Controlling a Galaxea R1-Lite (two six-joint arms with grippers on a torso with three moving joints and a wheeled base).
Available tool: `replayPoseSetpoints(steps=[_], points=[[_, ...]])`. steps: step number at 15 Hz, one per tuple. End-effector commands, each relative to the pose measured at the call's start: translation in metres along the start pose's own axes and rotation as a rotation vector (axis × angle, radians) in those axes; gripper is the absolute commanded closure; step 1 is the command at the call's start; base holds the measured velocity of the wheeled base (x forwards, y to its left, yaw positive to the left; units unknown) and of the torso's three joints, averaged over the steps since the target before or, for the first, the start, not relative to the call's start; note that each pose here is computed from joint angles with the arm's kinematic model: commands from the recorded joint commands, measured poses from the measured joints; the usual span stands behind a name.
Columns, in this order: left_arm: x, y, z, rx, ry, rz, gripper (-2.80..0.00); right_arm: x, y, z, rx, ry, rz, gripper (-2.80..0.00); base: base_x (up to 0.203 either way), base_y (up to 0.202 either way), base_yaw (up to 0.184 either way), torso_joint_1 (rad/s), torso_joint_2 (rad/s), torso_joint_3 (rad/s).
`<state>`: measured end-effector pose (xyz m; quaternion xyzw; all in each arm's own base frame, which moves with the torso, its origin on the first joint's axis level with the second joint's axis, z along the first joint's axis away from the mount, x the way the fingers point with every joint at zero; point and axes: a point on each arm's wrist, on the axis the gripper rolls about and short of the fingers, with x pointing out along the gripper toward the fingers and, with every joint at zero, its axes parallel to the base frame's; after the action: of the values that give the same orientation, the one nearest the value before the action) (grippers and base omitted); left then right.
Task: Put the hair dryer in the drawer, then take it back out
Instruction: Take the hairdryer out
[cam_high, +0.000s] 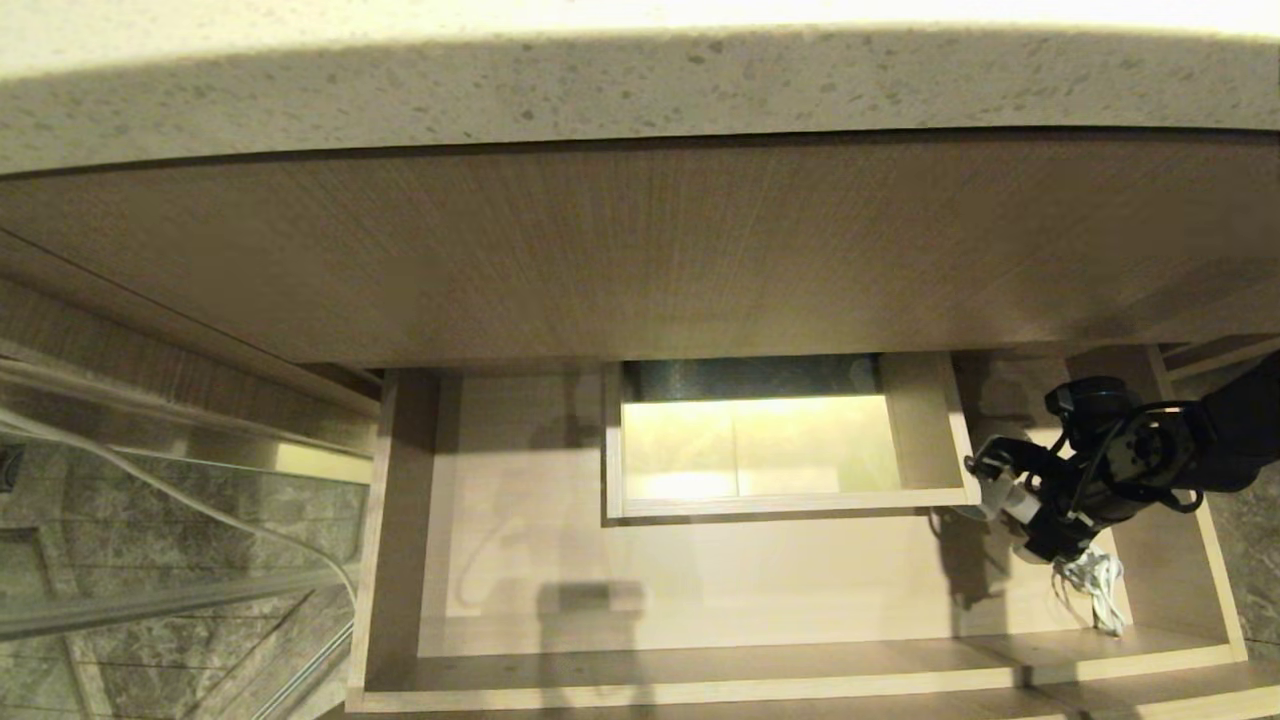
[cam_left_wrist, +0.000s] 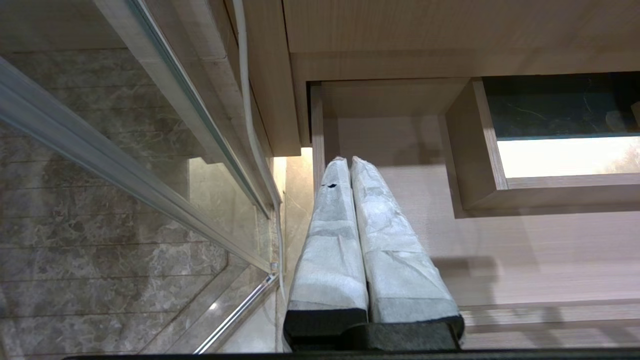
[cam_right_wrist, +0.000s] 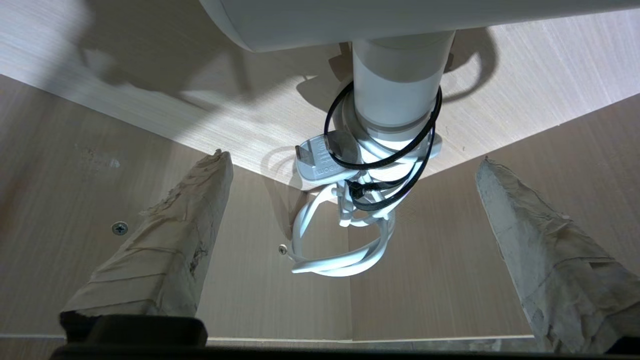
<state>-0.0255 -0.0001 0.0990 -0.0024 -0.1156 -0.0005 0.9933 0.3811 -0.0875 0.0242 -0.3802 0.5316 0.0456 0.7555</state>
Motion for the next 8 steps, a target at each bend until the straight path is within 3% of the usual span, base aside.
replayPoseSetpoints(steps=[1,8], points=[[0.001,0.0,-0.011,-0.001,0.039,0.001,0.0,-0.008,0.007,-0.015,-0.039,0.032,0.022,-2.8,0.0,0.0,0.0,0.0,0.0,0.0],[0.001,0.0,-0.011,-0.001,0.039,0.001,0.0,-0.031,-0.001,-0.029,-0.039,0.019,0.0,-2.8,0.0,0.0,0.0,0.0,0.0,-0.001]])
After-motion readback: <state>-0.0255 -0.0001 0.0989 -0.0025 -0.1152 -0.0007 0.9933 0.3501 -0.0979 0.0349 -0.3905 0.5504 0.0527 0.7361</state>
